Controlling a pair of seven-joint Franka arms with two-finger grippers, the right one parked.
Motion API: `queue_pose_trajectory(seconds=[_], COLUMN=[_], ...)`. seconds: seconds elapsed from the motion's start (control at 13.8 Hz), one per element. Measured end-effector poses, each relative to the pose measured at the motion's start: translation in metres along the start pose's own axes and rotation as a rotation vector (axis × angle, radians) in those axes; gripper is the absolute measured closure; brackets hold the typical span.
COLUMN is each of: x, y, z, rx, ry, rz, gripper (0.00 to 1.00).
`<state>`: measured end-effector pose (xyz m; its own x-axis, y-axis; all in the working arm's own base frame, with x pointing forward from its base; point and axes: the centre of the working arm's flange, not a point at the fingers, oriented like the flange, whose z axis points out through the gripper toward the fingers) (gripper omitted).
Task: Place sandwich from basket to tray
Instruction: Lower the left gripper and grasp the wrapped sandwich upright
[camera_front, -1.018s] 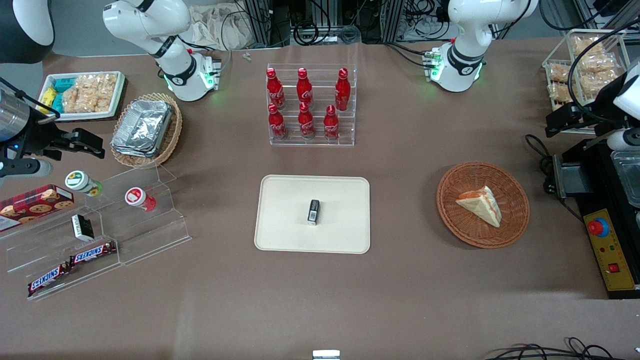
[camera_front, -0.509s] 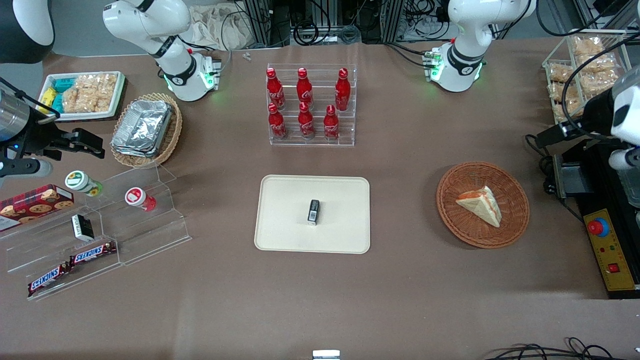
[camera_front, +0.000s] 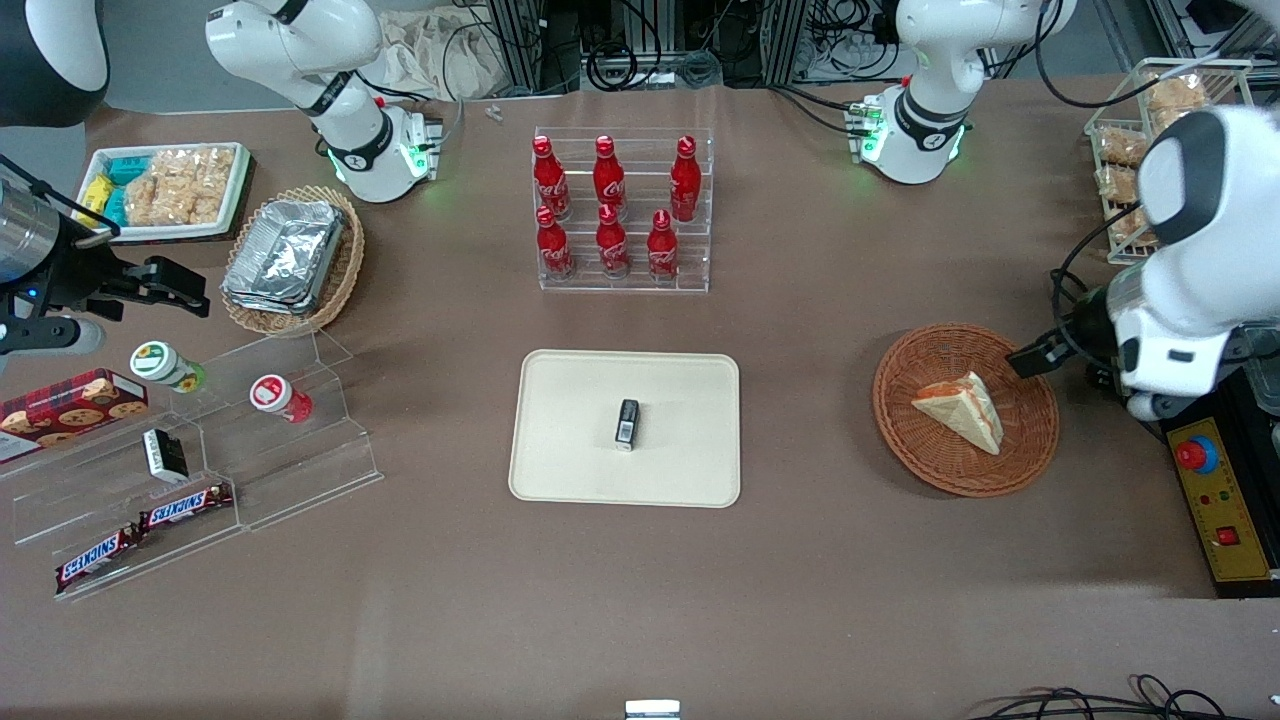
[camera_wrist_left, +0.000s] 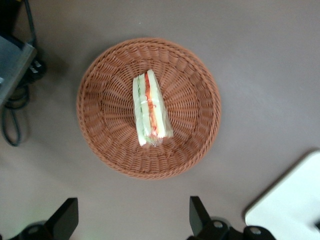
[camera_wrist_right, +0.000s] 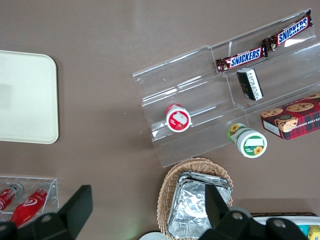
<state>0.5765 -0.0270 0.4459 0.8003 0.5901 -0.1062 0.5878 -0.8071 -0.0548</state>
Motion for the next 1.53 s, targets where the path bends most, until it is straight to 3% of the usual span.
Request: queue_pose_trajectory(seconds=[0.58, 0.87, 1.16, 1.31, 1.53], x=[0.004, 0.009, 0.012, 0.012, 0.013], y=[-0.012, -0.01, -0.008, -0.008, -0.008], z=[0.122, 0.171, 0.21, 0.214, 0.213], rx=[-0.003, -0.038, -0.038, -0.035, -0.038], ry=[-0.007, 0.019, 0.008, 0.004, 0.007], rz=[-0.159, -0.25, -0.274, -0.275, -0.276], gripper=[0.0, 0.0, 0.0, 0.05, 0.34])
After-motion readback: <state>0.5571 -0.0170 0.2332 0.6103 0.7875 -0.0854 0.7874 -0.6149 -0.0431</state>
